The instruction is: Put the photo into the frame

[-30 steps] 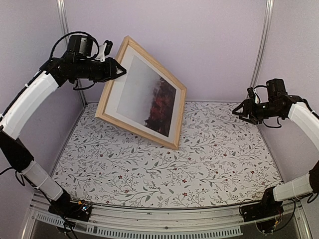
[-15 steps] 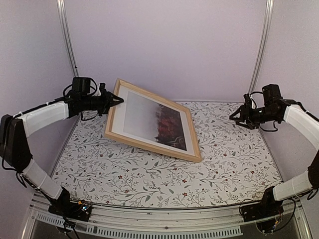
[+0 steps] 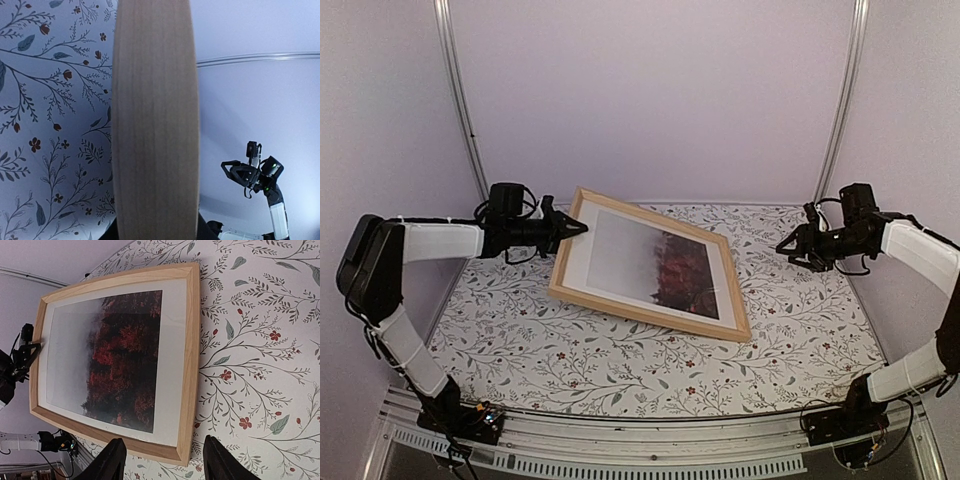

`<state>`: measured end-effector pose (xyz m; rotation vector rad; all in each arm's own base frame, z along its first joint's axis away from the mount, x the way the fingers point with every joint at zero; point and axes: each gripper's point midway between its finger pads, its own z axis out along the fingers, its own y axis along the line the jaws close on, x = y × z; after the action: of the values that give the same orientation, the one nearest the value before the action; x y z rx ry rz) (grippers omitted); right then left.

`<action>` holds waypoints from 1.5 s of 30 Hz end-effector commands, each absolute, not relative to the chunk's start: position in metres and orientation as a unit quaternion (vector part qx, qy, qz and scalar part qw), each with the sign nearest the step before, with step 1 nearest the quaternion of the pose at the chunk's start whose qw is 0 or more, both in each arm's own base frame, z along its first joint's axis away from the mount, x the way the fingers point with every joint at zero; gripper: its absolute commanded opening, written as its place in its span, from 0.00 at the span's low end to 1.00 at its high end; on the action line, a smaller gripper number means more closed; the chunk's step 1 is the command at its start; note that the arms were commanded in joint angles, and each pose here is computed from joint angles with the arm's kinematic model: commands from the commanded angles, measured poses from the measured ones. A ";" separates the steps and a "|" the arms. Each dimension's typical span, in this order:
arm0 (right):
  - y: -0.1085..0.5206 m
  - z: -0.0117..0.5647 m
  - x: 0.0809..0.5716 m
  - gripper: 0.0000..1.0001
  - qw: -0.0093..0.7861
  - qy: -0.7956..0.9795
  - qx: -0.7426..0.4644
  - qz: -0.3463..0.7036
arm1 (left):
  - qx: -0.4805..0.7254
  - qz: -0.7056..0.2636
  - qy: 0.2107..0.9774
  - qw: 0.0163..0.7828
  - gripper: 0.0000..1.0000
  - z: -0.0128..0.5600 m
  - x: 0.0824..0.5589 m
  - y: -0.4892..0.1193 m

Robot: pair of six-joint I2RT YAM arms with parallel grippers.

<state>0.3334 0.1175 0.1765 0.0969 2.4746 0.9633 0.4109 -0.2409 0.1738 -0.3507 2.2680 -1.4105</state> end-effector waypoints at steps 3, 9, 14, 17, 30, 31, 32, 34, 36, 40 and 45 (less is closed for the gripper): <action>0.116 0.168 0.333 0.57 0.250 0.901 0.035 0.354 | -0.055 -0.519 0.813 0.257 0.45 0.177 0.409 -0.253; 0.117 0.163 0.332 0.57 0.252 0.899 0.032 0.358 | -0.064 -0.498 0.834 0.228 0.66 0.130 0.399 -0.240; 0.116 0.159 0.332 0.57 0.250 0.900 0.034 0.356 | -0.078 -0.474 0.853 0.205 0.77 0.091 0.390 -0.226; 0.116 0.157 0.332 0.57 0.248 0.901 0.034 0.355 | -0.085 -0.454 0.865 0.196 0.81 0.068 0.385 -0.218; 0.096 0.149 0.328 0.59 0.269 0.917 0.050 0.290 | -0.104 -0.273 0.924 0.247 0.84 0.050 0.389 -0.147; 0.092 0.148 0.328 0.60 0.273 0.919 0.053 0.277 | -0.103 -0.247 0.926 0.266 0.85 0.059 0.391 -0.138; 0.087 0.150 0.329 0.61 0.283 0.921 0.054 0.264 | -0.097 -0.223 0.927 0.287 0.85 0.070 0.392 -0.130; 0.080 0.154 0.332 0.65 0.298 0.922 0.057 0.240 | -0.089 -0.178 0.921 0.333 0.85 0.100 0.397 -0.116; 0.076 0.161 0.334 0.70 0.317 0.921 0.055 0.221 | -0.078 -0.143 0.912 0.376 0.85 0.130 0.399 -0.107; 0.075 0.178 0.340 0.79 0.356 0.913 0.044 0.195 | -0.071 -0.097 0.881 0.457 0.86 0.191 0.394 -0.096; 0.072 0.202 0.347 0.88 0.403 0.900 0.030 0.167 | -0.069 -0.056 0.857 0.507 0.91 0.239 0.376 -0.084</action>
<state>0.3338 0.0821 0.1696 0.1029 2.3908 0.5381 0.3902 -0.1080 0.2215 -0.1650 2.0886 -0.3372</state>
